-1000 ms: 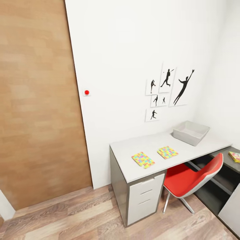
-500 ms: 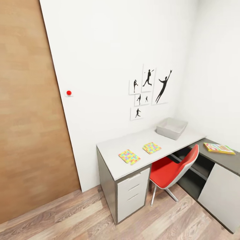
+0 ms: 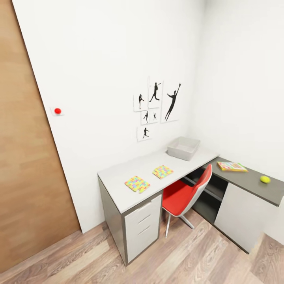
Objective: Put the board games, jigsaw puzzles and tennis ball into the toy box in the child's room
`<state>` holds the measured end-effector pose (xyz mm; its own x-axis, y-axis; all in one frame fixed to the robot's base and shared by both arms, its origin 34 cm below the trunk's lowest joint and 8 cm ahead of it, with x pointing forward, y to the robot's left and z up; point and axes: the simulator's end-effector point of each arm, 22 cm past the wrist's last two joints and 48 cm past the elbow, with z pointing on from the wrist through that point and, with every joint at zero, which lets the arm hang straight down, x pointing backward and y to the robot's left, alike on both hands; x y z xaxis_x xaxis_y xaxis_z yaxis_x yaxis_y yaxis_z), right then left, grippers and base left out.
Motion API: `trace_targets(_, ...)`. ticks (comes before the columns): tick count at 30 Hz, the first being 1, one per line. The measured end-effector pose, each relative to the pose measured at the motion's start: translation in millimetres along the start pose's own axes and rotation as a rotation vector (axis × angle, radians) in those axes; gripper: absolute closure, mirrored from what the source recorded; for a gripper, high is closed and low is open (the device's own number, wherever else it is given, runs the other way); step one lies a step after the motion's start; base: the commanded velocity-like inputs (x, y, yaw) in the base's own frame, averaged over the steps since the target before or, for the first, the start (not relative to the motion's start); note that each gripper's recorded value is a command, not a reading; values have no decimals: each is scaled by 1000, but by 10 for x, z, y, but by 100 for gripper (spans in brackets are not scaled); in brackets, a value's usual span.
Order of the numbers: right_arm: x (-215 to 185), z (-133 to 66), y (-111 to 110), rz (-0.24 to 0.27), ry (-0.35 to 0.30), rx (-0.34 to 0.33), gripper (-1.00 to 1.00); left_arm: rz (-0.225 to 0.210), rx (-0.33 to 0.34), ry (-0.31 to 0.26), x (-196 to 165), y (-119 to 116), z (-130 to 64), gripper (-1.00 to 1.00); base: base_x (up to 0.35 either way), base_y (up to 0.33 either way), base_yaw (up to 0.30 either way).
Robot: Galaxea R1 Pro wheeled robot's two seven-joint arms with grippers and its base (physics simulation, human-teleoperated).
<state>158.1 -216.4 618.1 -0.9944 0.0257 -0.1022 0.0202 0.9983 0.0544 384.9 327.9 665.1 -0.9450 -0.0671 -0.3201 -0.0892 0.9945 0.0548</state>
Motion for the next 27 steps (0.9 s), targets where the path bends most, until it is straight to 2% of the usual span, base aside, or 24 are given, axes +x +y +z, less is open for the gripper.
trace_targets(8,1,-1,1,0,0,0,-100,0,0,0,1,0,-1,-100,-71,0,-288)
trace_targets(27,1,-1,0,1,0,0,-100,1,1,0,2,-10,-2,-100,-4,0,-288)
